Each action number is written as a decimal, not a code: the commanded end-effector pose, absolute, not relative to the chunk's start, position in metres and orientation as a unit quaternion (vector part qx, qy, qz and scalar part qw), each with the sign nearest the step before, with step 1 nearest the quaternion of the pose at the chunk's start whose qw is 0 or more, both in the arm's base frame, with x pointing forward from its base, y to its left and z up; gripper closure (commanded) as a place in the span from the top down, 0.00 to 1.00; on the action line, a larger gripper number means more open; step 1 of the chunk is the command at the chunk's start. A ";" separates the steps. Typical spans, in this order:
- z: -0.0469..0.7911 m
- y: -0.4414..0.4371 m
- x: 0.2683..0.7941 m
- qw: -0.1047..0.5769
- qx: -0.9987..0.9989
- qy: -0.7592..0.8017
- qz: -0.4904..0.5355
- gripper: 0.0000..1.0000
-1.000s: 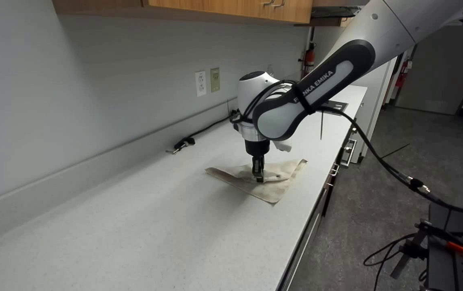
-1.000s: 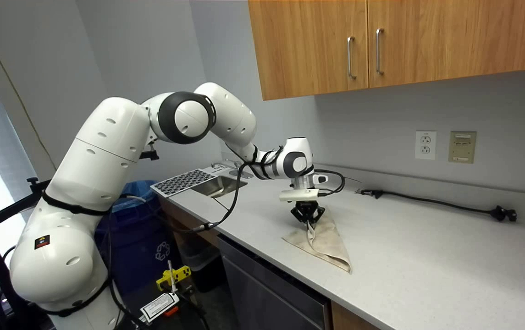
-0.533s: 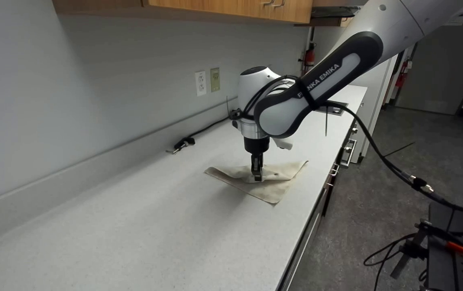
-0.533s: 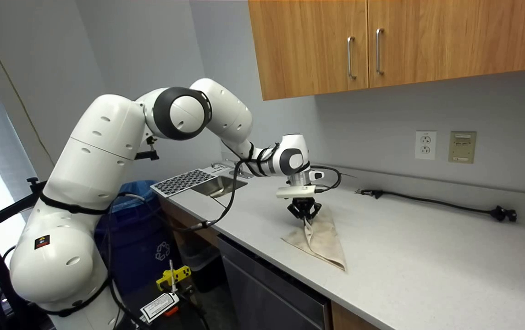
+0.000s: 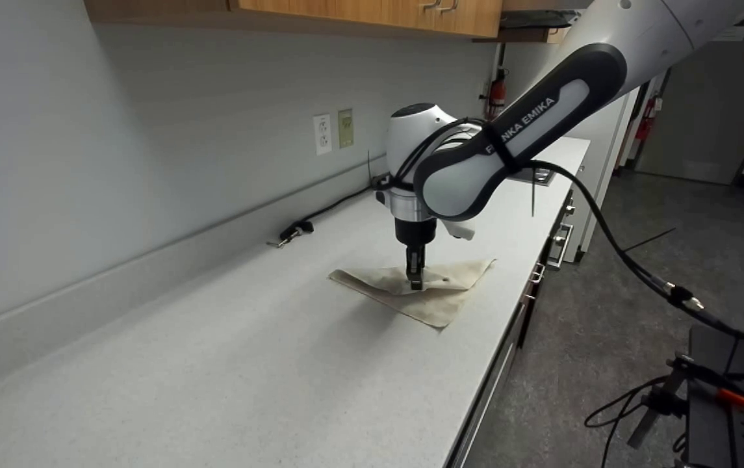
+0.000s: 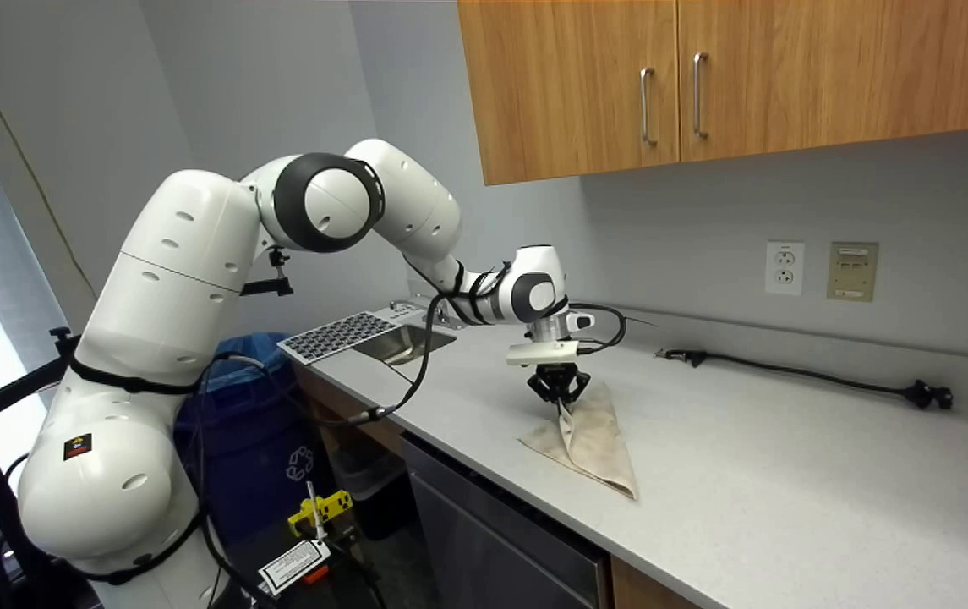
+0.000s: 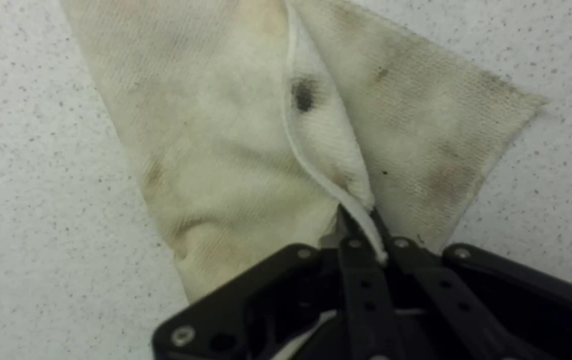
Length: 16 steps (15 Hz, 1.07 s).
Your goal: Fold the cloth into a triangle
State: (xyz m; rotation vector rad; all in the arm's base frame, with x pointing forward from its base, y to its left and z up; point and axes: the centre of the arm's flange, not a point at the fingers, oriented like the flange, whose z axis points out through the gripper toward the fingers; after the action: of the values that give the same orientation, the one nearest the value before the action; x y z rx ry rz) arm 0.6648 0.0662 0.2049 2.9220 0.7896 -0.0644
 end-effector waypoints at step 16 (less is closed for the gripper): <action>0.213 0.063 0.646 0.049 0.961 0.271 -0.008 0.59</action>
State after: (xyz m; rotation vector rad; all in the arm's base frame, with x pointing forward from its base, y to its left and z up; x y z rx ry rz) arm 0.6571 0.0671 0.2046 2.9287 0.8059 -0.0360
